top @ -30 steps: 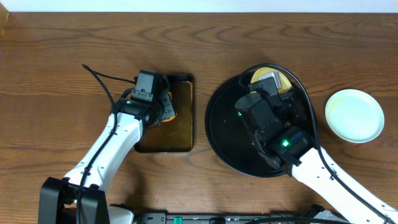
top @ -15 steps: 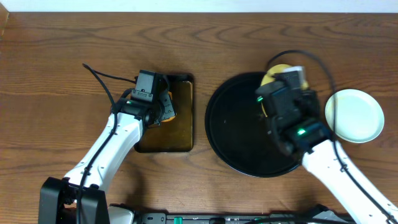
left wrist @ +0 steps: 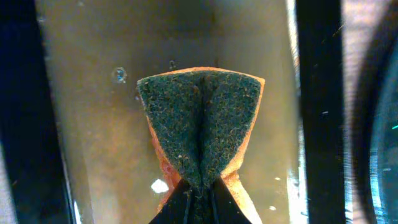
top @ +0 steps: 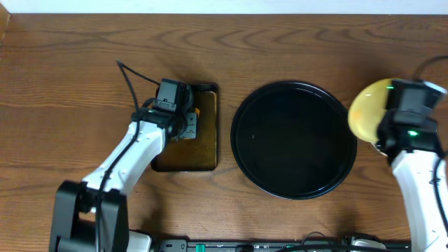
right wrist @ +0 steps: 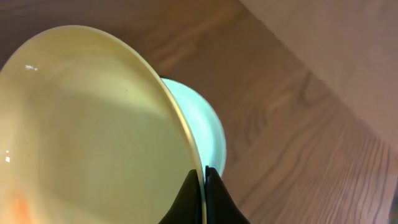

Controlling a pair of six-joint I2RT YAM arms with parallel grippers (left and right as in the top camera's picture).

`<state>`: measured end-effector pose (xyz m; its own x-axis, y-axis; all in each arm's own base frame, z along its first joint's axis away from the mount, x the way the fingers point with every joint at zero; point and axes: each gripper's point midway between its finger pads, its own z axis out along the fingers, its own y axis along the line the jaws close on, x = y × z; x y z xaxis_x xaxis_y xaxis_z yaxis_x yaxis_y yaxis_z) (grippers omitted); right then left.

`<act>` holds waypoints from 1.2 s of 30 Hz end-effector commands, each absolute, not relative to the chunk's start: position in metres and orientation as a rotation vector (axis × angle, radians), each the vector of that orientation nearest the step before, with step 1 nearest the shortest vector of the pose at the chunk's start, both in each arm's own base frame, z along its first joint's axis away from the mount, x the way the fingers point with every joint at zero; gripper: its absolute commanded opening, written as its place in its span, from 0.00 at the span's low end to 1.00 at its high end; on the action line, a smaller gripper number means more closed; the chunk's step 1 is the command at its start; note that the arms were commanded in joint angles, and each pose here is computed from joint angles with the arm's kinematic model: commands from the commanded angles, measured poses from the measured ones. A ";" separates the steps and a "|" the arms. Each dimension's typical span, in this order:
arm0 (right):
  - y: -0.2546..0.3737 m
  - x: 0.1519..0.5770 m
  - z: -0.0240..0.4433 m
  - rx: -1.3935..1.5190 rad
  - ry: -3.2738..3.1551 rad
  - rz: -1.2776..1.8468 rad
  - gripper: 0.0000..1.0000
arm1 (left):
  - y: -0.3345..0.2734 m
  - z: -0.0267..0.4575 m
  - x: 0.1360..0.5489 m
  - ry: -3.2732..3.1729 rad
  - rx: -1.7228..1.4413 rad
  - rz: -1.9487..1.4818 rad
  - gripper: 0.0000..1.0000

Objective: Clean dirty plates on tray and stack at the side
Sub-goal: 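Place the yellow plate on top of the green plate stack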

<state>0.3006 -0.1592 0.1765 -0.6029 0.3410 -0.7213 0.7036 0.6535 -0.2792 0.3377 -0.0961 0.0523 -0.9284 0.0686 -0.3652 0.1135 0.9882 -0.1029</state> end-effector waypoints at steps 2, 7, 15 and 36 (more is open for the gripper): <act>-0.187 0.288 0.174 1.042 2.149 -0.629 0.01 | -0.095 0.035 0.340 2.783 0.226 -0.140 0.08; -0.217 0.274 0.163 1.178 2.124 -0.636 0.01 | -0.096 0.028 0.343 2.788 0.225 -0.139 0.09; -0.224 0.288 0.142 1.188 2.162 -0.508 0.32 | -0.096 0.030 0.343 2.785 0.224 -0.141 0.50; -0.003 0.320 0.111 0.264 2.665 0.383 0.56 | -0.085 0.126 0.324 2.606 0.010 -0.194 0.62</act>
<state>0.3184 -0.0284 0.1077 -0.8558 0.3492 -0.3816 0.2563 0.9271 0.2736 0.3262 -0.0903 0.1264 -0.8580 0.0133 -0.5134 0.0936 0.9870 -0.1309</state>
